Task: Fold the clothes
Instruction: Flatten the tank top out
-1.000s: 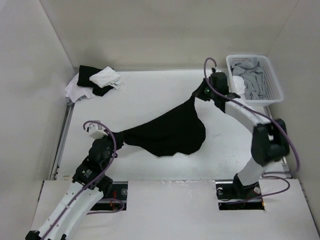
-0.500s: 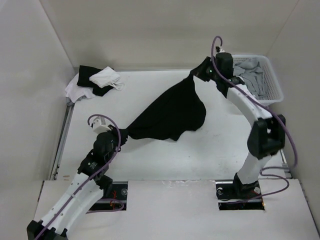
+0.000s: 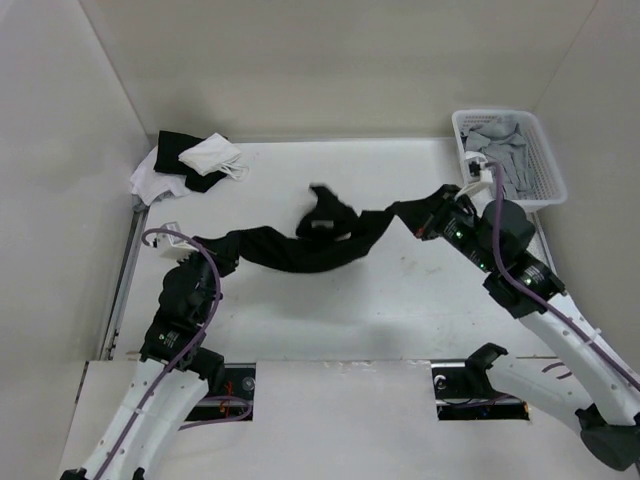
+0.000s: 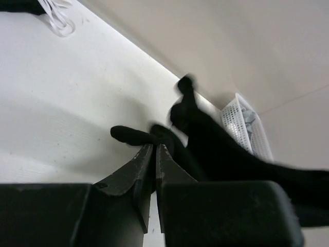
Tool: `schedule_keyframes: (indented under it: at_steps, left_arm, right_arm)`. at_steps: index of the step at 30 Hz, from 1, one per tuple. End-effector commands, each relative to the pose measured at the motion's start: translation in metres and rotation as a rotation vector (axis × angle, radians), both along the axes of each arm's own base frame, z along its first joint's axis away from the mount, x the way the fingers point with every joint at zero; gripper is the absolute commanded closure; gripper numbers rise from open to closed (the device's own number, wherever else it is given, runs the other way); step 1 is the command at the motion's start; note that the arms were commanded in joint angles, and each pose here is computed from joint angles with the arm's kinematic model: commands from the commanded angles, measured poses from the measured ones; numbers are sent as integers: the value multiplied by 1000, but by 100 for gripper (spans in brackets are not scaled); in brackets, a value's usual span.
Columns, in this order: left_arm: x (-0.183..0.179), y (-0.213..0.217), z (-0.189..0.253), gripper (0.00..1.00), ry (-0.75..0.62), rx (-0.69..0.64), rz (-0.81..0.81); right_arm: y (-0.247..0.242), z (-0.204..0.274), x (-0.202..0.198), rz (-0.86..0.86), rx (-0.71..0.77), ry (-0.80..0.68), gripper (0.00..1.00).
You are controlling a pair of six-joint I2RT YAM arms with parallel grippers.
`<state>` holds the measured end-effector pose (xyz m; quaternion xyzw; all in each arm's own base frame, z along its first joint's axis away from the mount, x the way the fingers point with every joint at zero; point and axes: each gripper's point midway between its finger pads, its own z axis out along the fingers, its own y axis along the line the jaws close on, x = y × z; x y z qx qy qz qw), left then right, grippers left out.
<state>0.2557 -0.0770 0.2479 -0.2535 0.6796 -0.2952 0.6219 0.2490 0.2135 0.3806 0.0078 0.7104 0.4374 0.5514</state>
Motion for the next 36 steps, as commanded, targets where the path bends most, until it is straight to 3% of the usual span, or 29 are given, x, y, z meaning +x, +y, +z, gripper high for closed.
schedule_keyframes:
  at_steps: [1,6,9,16,19,23,30,36]
  left_arm:
    - [-2,4,-5,95,5,26,-1]
    - [1,8,-47,95,101,43,11]
    - [4,10,-68,95,157,49,20]
    - [10,24,-88,95,202,44,76]
    - [17,23,-80,95,178,13,76]
    - [20,22,-69,95,152,-1,67]
    - [16,22,-40,95,88,-15,65]
    - [11,24,-21,95,44,-20,70]
  right_arm:
    - [-9,-78,17,-73,-110,169,98]
    - [-40,-195,89,-220,-198,392,98]
    - [-39,-235,145,-229,-197,462,99]
    - [-14,-238,277,-259,-168,520,100]
    - [-17,-218,310,-285,-167,510,100]
    - [-24,-183,274,-278,-191,432,100]
    - [-2,-112,116,-200,-162,220,100]
    - [-10,-23,40,-139,-100,66,99]
